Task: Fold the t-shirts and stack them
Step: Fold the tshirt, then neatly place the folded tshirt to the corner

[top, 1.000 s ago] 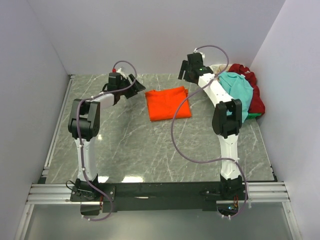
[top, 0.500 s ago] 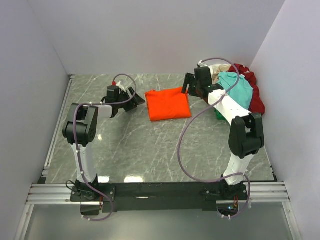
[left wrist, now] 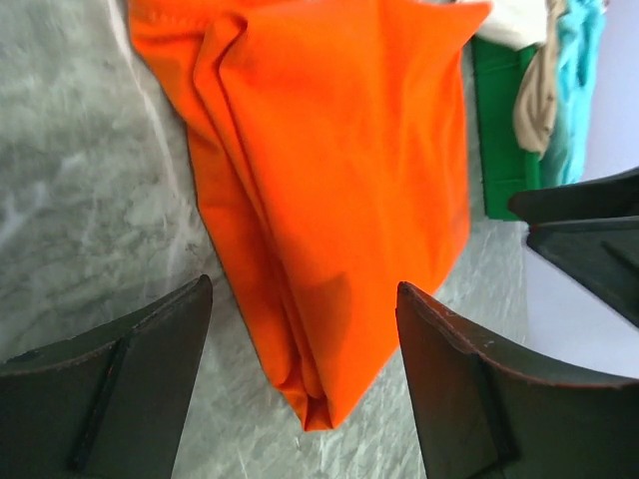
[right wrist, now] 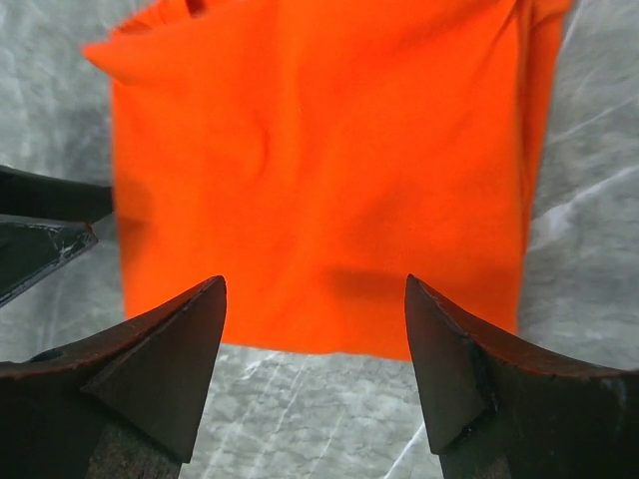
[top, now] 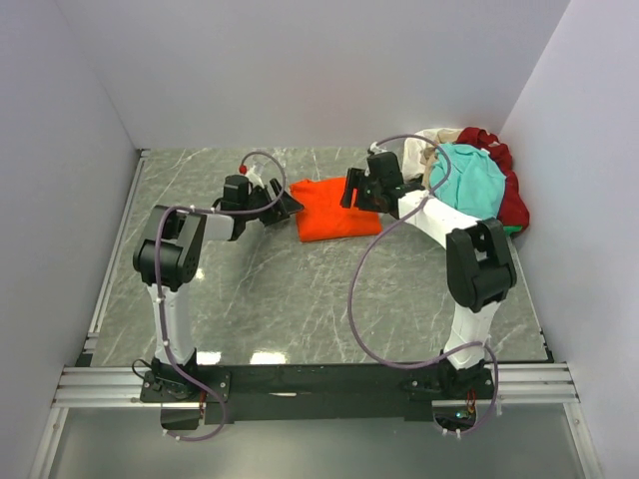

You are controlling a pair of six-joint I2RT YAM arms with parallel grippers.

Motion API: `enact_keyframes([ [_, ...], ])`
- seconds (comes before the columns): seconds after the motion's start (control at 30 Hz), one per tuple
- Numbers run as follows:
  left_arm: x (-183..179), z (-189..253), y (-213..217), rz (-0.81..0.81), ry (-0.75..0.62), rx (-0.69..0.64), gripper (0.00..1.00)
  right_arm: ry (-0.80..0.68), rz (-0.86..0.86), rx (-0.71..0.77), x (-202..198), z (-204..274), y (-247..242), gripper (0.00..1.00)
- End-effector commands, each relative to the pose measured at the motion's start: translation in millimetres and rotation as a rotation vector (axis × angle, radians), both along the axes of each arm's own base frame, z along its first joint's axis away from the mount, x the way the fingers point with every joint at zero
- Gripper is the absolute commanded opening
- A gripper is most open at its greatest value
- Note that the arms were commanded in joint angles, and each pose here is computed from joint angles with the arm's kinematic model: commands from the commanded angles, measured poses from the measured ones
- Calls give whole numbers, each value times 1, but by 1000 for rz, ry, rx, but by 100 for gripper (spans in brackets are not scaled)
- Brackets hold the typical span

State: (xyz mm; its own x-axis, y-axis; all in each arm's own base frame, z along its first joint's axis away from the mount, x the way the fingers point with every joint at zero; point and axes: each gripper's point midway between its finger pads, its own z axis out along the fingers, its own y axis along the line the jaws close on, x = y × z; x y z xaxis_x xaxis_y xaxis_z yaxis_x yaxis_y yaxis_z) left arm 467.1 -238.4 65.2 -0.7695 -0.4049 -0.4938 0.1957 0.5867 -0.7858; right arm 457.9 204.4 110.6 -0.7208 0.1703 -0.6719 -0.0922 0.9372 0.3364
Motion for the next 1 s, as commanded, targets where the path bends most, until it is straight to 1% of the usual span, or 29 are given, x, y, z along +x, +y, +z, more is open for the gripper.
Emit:
enact_keyframes([
  [0.0, 10, 1, -8, 3, -21, 26, 80, -8, 31, 33, 11, -2, 15, 78],
  [0.07, 19, 0, -6, 37, -19, 51, 80, 6, 32, 35, 11, -8, 16, 78],
  [0.37, 41, -12, 1, 109, -7, 118, 80, 22, 42, 41, 7, -15, 17, 77],
  [0.57, 55, -20, -4, 111, 1, 142, 80, 22, 45, 44, 5, -13, 17, 77],
  [0.73, 58, -24, -7, 109, 19, 144, 80, 29, 47, 44, 4, -15, 18, 77],
  [0.97, 53, -29, -16, 91, 36, 137, 75, 37, 49, 55, 3, -17, 19, 77],
])
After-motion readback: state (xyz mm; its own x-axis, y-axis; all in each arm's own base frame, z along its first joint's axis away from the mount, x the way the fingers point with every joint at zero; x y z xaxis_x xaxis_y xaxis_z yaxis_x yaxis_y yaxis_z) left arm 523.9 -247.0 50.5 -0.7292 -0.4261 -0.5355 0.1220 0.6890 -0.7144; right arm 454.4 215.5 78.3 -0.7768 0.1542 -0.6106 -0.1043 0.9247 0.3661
